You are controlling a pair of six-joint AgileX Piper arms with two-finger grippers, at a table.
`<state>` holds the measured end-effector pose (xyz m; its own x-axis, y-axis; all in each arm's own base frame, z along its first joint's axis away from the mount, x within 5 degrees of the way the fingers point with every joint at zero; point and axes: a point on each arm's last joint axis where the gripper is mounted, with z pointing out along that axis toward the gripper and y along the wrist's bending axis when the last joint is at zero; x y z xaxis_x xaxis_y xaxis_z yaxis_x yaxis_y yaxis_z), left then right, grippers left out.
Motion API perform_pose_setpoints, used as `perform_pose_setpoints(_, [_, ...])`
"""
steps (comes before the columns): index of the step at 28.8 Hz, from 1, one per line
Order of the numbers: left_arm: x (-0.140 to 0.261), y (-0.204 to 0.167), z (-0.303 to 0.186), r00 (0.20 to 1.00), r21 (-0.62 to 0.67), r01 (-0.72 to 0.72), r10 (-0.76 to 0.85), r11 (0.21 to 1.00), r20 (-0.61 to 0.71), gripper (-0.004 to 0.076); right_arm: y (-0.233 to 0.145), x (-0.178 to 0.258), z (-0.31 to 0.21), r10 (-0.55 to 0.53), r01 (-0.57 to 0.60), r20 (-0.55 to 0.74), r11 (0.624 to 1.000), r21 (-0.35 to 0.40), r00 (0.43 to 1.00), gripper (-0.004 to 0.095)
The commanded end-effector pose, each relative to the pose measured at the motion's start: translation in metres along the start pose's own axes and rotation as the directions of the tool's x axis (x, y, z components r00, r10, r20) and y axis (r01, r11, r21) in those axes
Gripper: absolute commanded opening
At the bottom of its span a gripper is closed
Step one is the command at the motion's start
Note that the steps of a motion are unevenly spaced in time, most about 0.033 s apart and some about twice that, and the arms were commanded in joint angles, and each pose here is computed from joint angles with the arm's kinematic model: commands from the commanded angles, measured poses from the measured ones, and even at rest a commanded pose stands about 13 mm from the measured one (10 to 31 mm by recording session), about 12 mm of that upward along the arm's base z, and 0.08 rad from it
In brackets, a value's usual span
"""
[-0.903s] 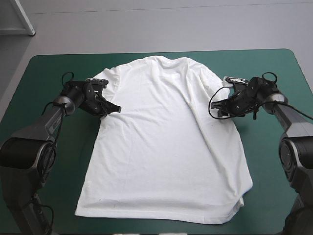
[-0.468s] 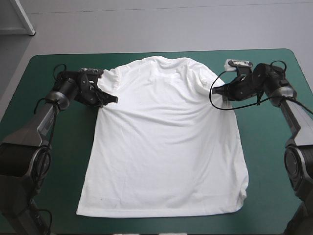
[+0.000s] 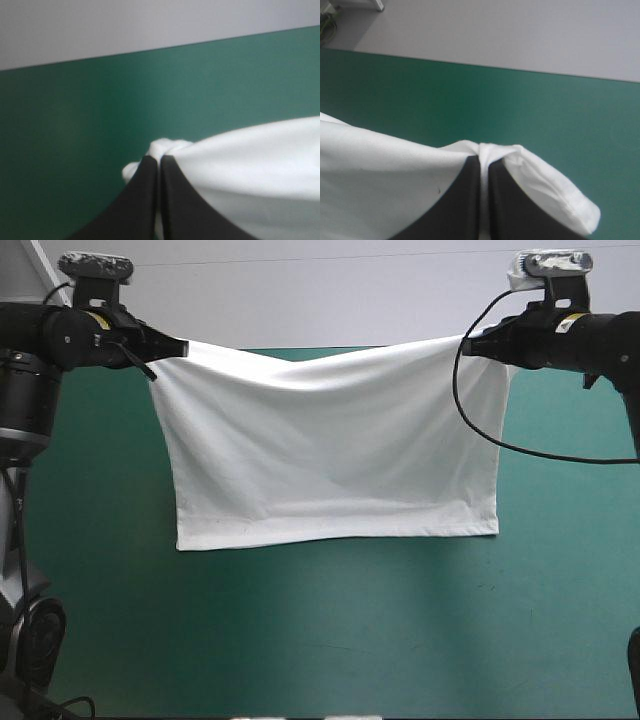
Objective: Fold the cloth
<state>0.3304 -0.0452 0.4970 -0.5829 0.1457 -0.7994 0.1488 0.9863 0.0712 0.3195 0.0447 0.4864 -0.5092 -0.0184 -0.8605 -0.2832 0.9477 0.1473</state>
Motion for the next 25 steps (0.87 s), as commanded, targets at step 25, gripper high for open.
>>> perform_pose_setpoints(25, [-0.073,0.01,-0.023,0.855,-0.143,-0.055,0.12,0.988,0.505,-0.0008,-0.007,-0.094,0.007,-0.028,0.027,0.56,1.0,0.011,0.828,-0.0019])
